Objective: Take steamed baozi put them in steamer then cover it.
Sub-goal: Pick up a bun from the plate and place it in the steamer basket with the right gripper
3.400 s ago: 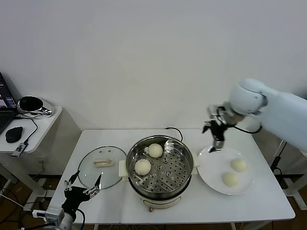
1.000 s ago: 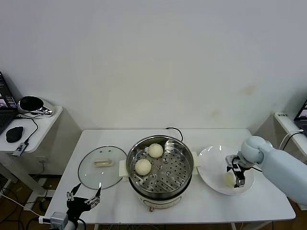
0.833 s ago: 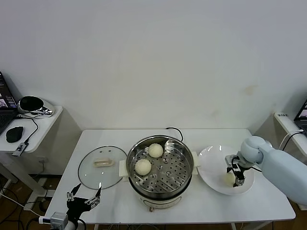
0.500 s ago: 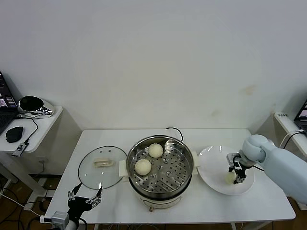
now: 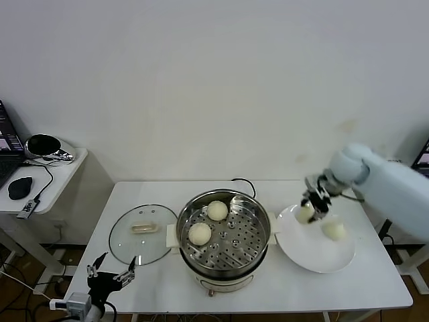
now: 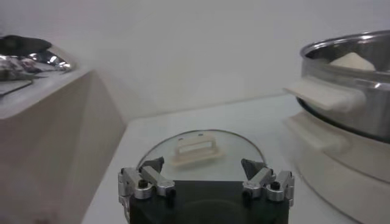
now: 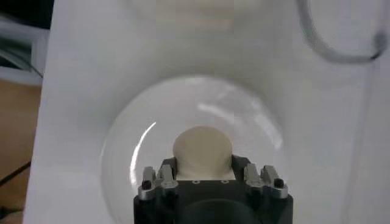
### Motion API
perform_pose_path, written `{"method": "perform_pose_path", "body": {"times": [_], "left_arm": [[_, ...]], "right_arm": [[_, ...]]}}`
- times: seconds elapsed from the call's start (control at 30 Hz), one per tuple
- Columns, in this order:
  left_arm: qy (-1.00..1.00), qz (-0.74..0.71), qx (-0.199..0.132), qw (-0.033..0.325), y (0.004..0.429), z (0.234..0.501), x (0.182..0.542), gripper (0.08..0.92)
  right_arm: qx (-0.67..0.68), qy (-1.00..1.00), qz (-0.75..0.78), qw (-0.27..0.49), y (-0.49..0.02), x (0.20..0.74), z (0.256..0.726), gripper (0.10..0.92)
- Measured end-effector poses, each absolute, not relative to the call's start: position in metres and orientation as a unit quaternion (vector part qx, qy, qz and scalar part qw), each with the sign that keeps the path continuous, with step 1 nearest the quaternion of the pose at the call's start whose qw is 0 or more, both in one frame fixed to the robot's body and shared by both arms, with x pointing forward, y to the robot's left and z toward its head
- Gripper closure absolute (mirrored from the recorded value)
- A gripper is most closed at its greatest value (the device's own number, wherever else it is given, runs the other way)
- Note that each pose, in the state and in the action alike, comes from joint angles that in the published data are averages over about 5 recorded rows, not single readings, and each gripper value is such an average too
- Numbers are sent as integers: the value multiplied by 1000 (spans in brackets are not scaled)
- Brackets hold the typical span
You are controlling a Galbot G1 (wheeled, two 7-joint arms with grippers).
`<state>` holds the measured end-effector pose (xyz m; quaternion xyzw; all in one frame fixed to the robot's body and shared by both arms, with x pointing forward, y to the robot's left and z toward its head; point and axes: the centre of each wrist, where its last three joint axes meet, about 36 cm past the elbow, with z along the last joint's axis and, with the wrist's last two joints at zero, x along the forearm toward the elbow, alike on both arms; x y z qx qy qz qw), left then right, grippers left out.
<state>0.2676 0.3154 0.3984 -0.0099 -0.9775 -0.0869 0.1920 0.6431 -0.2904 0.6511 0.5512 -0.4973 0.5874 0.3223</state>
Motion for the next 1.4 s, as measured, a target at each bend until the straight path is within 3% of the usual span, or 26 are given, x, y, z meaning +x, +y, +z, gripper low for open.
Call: {"method": "perform_pose_path", "body": {"times": [0.3,0.7,1.4], "left_arm": [[-977,-90,19,195,321,406,264,177],[-978,-85,39,189,321,414,260,177],[-978,-81,49,187,320,416,257,177]], "right_arm": [[653,-400,621,169,-203,659,706,462],[710,-173,683,-1,-89,632,691,454],[719,33,687,-101,-17,565,624,460]]}}
